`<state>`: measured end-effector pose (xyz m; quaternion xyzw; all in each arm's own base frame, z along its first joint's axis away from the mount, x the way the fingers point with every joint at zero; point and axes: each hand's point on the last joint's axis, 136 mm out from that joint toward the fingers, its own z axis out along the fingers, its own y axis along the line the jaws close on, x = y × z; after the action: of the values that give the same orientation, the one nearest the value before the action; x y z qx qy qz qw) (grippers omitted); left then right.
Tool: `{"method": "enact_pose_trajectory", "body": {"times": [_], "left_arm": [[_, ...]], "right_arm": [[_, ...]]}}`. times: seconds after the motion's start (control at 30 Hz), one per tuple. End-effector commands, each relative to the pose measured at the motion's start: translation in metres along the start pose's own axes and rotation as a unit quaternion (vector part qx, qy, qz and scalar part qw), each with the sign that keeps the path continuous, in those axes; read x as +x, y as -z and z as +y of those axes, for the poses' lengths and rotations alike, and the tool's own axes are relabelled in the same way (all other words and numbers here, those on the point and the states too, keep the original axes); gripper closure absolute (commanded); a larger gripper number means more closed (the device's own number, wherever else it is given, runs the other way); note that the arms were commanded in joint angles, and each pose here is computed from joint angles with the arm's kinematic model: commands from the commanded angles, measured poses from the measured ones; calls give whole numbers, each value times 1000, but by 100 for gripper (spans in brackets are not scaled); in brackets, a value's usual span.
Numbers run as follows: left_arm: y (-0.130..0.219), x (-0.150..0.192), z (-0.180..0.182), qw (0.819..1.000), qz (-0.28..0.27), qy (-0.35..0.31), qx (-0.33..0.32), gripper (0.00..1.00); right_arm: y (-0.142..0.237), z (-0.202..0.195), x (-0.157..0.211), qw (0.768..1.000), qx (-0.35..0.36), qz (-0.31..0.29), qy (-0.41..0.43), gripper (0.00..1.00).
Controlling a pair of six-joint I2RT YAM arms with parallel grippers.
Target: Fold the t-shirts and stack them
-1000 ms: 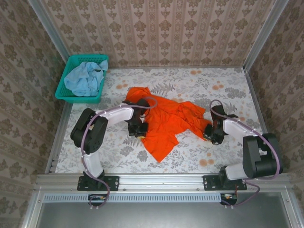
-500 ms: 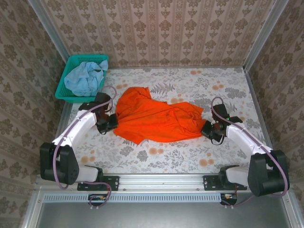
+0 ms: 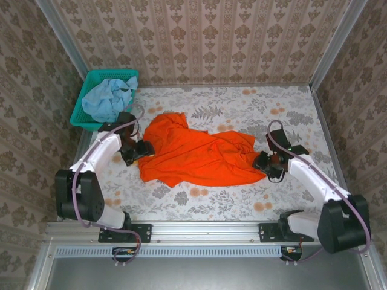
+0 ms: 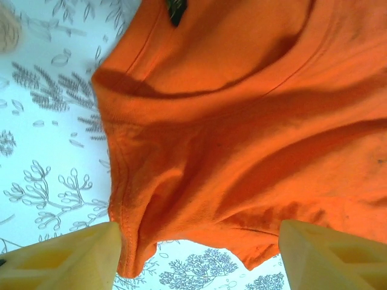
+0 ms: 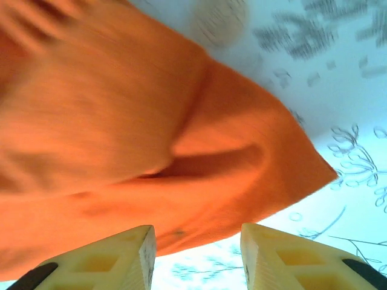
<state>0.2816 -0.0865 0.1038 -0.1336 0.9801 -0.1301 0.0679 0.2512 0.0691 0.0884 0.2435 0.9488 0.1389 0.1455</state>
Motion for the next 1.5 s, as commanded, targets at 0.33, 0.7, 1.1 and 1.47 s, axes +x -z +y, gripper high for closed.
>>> {"method": "enact_pose_trajectory", "body": {"times": [0.33,0.7,1.1,1.47], "left_arm": [[-59,-51,-92,989,44,-139,-3,17],[-112,-81,-83,990,53,-121,-45,27],[-116,-113,-73,996,13,-85,-23,83],[-103,-200,-136,991,-78,-87,58,100]], "right_arm": [[-58,42,-91,988,99,-29,118,28],[-110,51,-139,985,127,-9,119,38],[-137,45,-154,984,147,5,97,94],[-121,76,-268,989,93,-101,55,100]]}}
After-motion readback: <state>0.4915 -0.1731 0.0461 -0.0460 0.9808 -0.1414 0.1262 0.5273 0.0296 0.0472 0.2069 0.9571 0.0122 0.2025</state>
